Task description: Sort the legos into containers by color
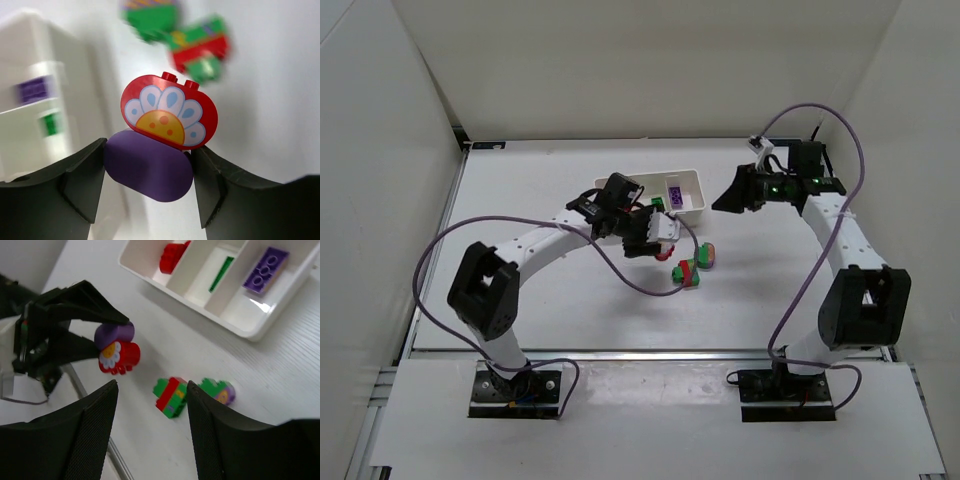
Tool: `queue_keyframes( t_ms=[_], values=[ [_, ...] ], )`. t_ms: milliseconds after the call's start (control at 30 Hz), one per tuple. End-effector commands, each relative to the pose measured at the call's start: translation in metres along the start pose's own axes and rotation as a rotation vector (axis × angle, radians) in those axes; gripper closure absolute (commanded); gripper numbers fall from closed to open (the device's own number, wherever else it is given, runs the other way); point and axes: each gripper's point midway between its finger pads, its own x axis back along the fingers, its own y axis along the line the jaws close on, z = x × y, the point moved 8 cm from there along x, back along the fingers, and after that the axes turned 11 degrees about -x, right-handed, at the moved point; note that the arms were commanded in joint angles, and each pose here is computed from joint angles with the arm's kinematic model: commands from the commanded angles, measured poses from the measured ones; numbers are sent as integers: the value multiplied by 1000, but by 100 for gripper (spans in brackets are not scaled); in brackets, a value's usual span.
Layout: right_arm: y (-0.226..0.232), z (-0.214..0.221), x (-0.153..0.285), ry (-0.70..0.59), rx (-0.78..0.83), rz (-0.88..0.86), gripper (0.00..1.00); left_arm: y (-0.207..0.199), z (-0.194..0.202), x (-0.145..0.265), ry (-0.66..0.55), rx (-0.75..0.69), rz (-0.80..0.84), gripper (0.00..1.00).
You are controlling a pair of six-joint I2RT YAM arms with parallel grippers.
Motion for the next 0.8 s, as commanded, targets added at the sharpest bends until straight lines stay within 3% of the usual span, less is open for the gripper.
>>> queue_keyframes(
  t_ms=[0,67,200,467,767],
  values=[
    [21,-32,-23,-41,-72,-90,38,43,-45,22,24,179,-459,90],
    [21,-44,-37,-38,-119,-114,38,49,-45,30,113,250,-576,90],
    [23,-52,-62,5,-181,-173,38,55,-48,42,147,280,-714,90],
    [26,-51,-81,67,-226,-277,34,56,-46,54,175,260,-795,90],
    [32,-36,-94,130,-194,-329,28,64,-50,58,112,240,-817,90]
  ],
)
